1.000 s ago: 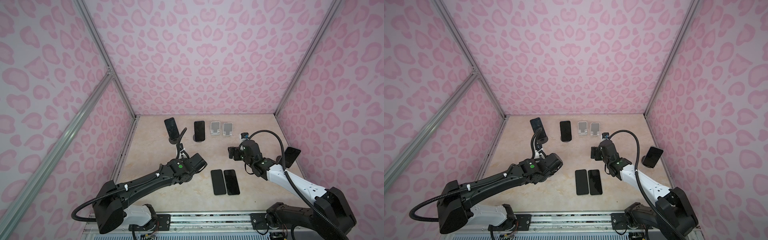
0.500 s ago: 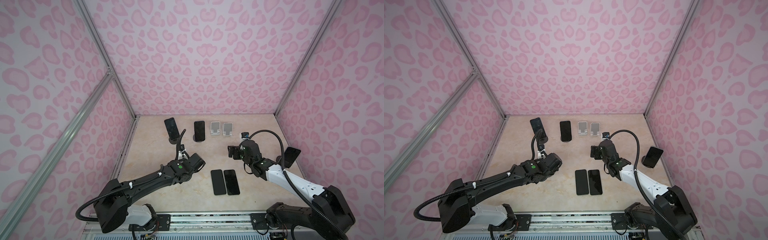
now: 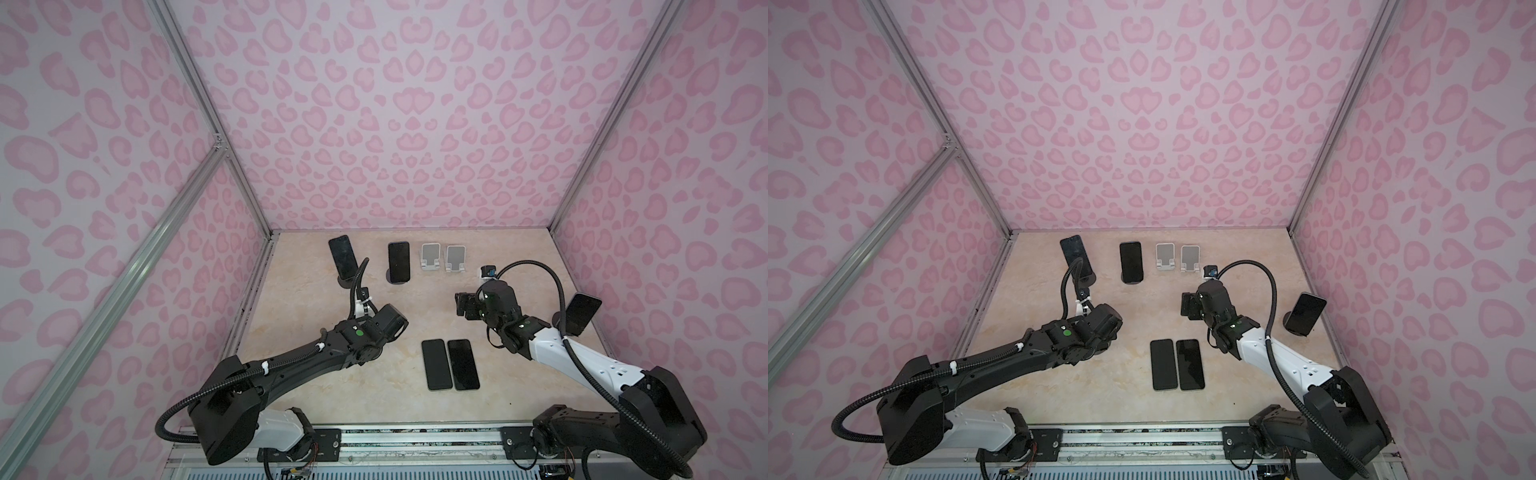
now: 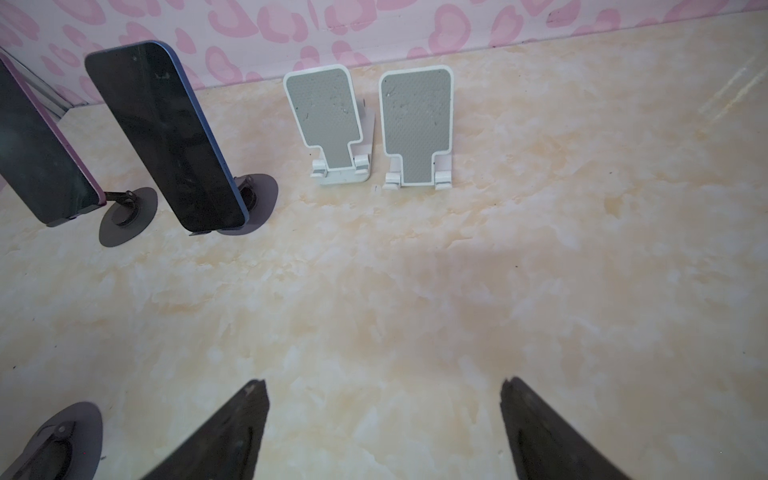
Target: Remove the phone from the phone stand
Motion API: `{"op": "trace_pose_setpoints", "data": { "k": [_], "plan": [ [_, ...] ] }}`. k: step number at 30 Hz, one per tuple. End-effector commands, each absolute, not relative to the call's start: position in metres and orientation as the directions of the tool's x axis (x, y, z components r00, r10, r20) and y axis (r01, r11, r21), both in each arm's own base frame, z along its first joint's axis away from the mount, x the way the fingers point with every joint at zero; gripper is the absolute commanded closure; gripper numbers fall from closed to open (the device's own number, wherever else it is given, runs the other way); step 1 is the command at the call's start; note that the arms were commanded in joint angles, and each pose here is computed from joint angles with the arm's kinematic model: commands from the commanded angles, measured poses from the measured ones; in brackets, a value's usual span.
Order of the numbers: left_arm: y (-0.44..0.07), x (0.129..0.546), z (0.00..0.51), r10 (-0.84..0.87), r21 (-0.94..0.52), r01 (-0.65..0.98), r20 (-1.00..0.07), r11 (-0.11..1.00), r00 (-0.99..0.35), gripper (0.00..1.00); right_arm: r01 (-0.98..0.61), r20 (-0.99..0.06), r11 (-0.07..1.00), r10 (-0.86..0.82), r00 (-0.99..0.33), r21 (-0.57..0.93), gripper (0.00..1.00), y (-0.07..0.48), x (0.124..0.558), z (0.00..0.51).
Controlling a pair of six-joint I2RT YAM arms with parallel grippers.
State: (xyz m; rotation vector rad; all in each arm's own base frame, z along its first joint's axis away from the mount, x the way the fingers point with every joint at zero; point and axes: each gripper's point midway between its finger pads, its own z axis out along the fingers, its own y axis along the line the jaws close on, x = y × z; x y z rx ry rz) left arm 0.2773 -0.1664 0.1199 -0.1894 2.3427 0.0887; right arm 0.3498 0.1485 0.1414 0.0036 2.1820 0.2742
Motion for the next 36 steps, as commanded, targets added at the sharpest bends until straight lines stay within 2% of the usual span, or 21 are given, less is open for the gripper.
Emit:
{"op": "trace_pose_setpoints", "data": {
  "k": [1, 30, 36],
  "plan": [
    [-0.164, 0.284, 0.125, -0.119, 0.003, -0.181, -0.743, 0.983, -0.659, 0.04, -0.093, -0.813, 0.976, 0.109, -0.572, 0.197, 0.10, 0.149, 0.354, 0.143],
    [-0.159, 0.291, 0.120, -0.085, 0.036, -0.172, -0.759, 0.984, -0.646, 0.28, -0.088, -0.821, 0.975, 0.123, -0.557, 0.205, 0.11, 0.146, 0.352, 0.150],
    [-0.163, 0.288, 0.131, -0.093, -0.001, -0.142, -0.756, 0.990, -0.647, 0.32, -0.087, -0.824, 0.975, 0.125, -0.553, 0.206, 0.11, 0.146, 0.351, 0.151]
  ]
}}
